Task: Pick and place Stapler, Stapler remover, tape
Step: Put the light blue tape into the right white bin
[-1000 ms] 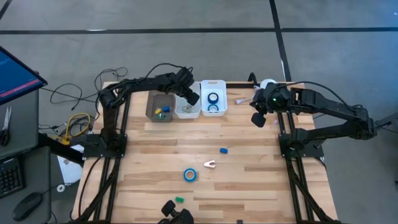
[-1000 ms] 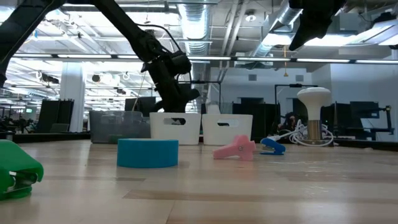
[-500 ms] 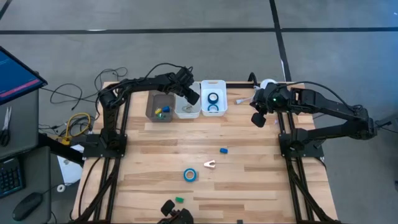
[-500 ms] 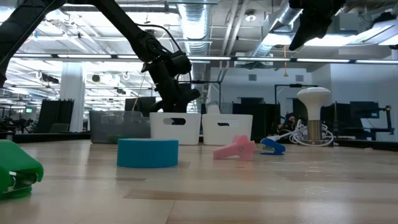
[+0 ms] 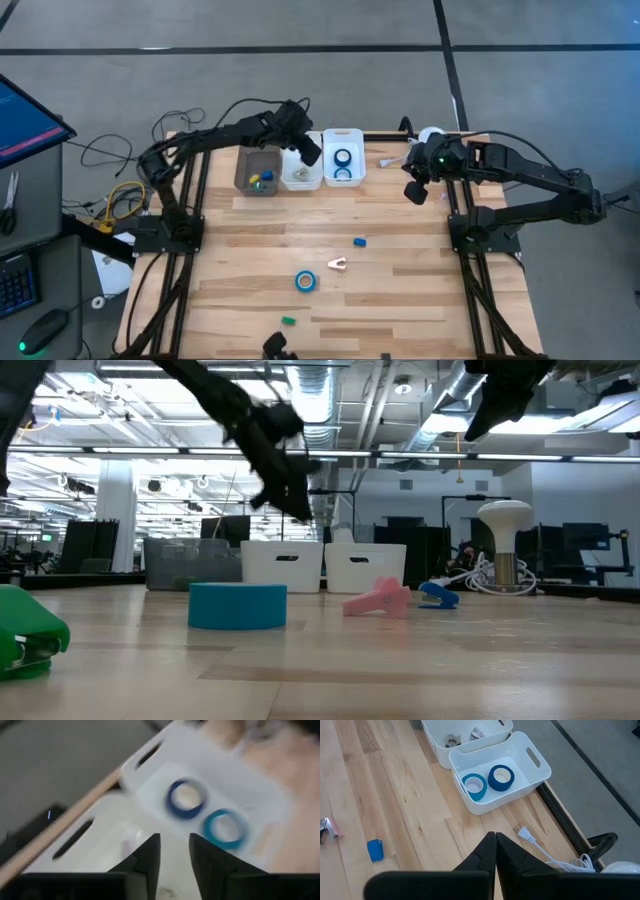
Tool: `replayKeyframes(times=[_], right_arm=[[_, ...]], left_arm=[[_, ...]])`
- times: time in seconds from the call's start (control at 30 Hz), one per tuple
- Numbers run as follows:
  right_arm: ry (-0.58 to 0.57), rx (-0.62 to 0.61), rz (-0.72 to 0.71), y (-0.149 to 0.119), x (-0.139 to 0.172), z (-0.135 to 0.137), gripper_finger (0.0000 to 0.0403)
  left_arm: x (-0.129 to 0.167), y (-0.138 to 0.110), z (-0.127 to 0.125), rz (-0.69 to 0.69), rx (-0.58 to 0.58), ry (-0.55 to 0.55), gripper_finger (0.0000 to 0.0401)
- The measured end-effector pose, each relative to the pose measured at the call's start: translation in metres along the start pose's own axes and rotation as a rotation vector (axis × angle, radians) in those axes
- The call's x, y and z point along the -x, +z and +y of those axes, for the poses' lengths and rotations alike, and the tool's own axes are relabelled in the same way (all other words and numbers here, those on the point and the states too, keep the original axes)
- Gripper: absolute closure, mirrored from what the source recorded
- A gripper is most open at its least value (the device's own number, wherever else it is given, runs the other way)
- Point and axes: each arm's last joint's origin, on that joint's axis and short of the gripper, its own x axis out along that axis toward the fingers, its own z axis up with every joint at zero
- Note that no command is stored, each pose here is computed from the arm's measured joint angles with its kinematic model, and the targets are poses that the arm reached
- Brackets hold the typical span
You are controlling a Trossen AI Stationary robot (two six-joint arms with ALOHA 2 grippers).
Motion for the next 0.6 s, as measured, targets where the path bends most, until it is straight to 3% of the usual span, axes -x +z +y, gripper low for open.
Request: replayKeyframes(times=[0.17,0.37,0.6], right_arm=[[0.000,0.005,0.000,0.000,0.000,0.000,0.0402],[0.000,0.021,-0.001,0.000,0.000,0.000,0.0402],[0.002,0.030,-0.001,0.000,0.000,0.000,0.0402]], left_arm=[[0.056,0.009,-0.048,-0.140,-0.146,-0.019,0.0347],[0.107,-0.007,-0.114,-0.224,-0.298,-0.105,0.0395],[0.132,-0.039,-0.173,-0.203,-0.436,-0.267,0.0390]])
